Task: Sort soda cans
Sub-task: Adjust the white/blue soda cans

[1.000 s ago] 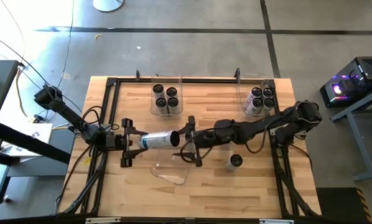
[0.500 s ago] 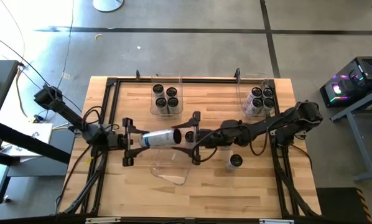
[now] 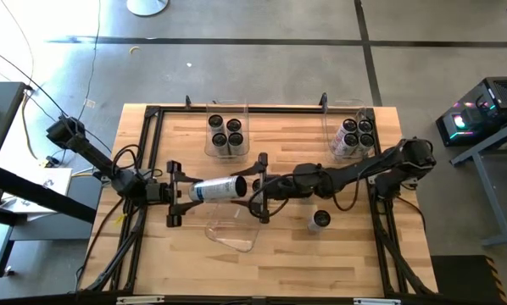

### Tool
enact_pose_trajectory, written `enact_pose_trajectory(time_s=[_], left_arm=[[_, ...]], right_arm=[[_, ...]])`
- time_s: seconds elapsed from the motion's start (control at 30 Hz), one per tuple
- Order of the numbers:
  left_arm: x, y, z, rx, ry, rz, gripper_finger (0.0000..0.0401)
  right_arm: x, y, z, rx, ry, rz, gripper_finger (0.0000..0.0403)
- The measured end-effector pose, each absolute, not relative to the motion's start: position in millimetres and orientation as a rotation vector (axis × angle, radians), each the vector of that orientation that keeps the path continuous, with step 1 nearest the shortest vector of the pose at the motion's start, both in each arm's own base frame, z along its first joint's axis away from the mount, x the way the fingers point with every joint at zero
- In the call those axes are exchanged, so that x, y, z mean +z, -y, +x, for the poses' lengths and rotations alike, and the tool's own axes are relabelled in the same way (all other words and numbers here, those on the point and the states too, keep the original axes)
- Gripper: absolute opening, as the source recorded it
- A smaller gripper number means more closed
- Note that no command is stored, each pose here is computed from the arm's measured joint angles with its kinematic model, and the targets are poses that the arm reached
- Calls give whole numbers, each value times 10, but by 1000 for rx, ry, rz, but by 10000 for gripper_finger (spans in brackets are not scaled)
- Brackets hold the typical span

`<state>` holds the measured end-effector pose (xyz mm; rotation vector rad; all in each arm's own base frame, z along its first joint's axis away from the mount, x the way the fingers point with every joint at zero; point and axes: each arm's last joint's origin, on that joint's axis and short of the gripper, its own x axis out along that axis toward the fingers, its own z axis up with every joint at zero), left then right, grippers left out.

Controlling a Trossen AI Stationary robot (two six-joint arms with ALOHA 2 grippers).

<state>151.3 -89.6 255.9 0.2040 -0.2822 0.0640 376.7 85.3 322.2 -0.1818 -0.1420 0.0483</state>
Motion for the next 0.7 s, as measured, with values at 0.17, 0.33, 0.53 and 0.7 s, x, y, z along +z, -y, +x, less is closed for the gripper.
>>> enact_pose_trajectory(time_s=[0.17, 0.33, 0.53, 0.7], left_arm=[[2558, 903, 1513, 45, 286, 207, 241], [2560, 903, 1514, 49, 283, 197, 241], [2563, 899, 1513, 56, 282, 183, 258], [2547, 901, 1518, 55, 267, 177, 272]], right_arm=[[3177, -893, 3816, 107, 191, -244, 308], [3198, -882, 3824, 104, 194, -208, 260], [3279, -871, 3850, 106, 181, -196, 223], [3319, -875, 3866, 107, 158, -200, 223]])
